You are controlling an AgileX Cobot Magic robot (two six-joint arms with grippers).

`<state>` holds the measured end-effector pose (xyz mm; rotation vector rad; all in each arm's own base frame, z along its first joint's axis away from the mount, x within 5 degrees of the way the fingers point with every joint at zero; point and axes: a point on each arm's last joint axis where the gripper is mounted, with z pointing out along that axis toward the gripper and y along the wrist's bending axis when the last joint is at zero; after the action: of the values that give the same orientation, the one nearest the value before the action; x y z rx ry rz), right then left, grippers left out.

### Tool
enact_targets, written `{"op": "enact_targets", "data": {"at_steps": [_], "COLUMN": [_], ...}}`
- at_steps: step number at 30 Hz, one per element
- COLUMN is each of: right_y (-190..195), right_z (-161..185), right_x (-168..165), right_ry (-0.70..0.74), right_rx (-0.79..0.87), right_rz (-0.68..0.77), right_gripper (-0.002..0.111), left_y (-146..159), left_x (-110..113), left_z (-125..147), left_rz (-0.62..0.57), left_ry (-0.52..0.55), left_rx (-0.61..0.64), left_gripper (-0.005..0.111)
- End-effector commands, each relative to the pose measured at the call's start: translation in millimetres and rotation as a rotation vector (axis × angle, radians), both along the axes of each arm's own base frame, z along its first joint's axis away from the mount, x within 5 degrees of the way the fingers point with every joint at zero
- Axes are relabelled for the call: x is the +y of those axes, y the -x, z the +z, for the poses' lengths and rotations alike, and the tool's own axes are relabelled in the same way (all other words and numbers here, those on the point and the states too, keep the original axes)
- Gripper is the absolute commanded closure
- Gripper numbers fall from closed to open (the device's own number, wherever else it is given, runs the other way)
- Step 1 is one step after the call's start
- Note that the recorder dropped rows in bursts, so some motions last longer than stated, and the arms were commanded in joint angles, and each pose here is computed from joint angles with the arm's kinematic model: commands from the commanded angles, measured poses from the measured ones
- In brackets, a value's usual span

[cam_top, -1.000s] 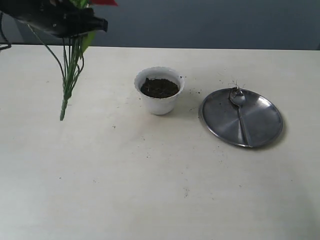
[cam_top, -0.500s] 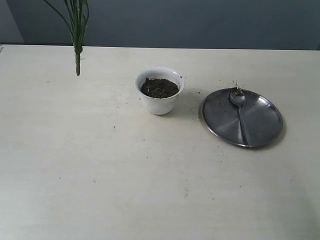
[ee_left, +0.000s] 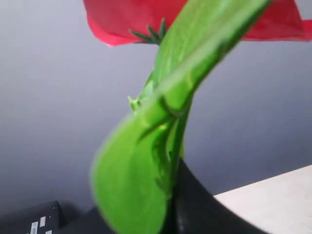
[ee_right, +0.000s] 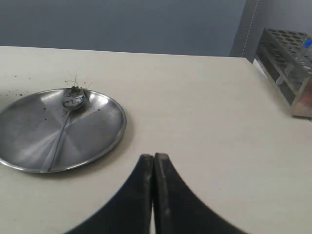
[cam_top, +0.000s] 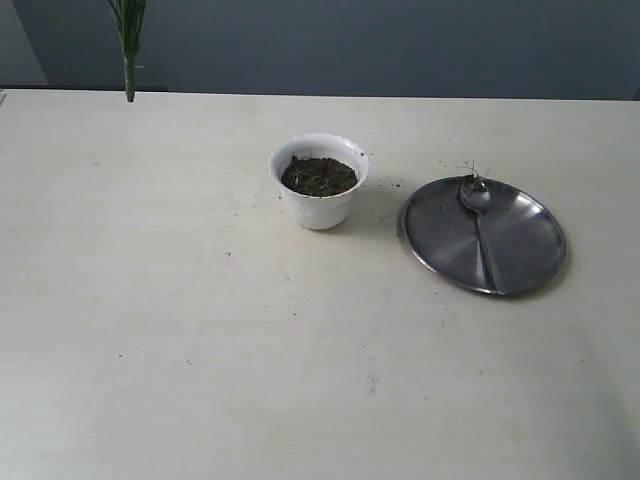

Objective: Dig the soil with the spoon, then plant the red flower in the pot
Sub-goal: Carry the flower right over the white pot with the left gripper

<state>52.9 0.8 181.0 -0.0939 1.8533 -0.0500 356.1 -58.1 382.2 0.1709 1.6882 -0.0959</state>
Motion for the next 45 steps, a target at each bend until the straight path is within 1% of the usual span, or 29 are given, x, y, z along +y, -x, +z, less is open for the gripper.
{"op": "enact_targets", "data": {"at_steps": [1,6,9,11,14,15,16,21,22,24,27,33,38,41,45], "right_y": [0,0,0,0,0,0,0,0,0,0,0,0,0,0,0], "right_z": [-1,-1,-1,-1,-1,-1,-1,-1,-1,-1,-1,-1,-1,-1,-1], "right_x": [0,0,0,0,0,0,0,0,0,0,0,0,0,0,0], "right_ry": [0.006,0.006,0.006,0.006,0.006,0.006,0.006,0.006,0.006,0.006,0.006,0.006,0.006,0.006,0.006], "right_rx": [-0.009,-0.009,-0.009,-0.009,-0.009,-0.009,-0.009,-0.009,-0.009,-0.009,-0.009,-0.009,-0.009,-0.009,-0.009], "right_rz": [-0.003,-0.003,-0.003,-0.003,-0.003,-0.003,-0.003,-0.003,-0.003,-0.003,-0.003,-0.003,-0.003,-0.003,-0.003], "right_gripper": [0.108,0.108,0.108,0.108,0.108,0.108,0.108,0.108,0.108,0.108,0.108,0.108,0.108,0.108,0.108], "left_y": [18,30,31,31,29,26,22,6,5,5,4,-7,-10,-16,-26], "left_x": [1,0,-4,-10,-25,-28,-31,-33,-35,-40,-47,-50,-56,-60,-61], "left_z": [5,-2,-8,-9,-11,-13,-15,-29,-31,-32,-37,-48,-47,-55,-66], "left_rz": [-0.021,-0.054,-0.102,-0.163,-0.331,-0.364,-0.388,-0.39,-0.405,-0.475,-0.564,-0.574,-0.645,-0.683,-0.679], "left_ry": [-0.016,-0.007,-0.015,0.008,0.052,0.065,0.079,0.087,0.081,0.079,0.109,0.069,0.053,-0.002,0.014], "left_rx": [-0.067,-0.129,-0.185,-0.21,-0.277,-0.279,-0.274,-0.229,-0.238,-0.285,-0.34,-0.341,-0.383,-0.366,-0.343], "left_gripper": [0.106,0.106,0.106,0.106,0.106,0.106,0.106,0.106,0.106,0.106,0.106,0.106,0.106,0.106,0.106]}}
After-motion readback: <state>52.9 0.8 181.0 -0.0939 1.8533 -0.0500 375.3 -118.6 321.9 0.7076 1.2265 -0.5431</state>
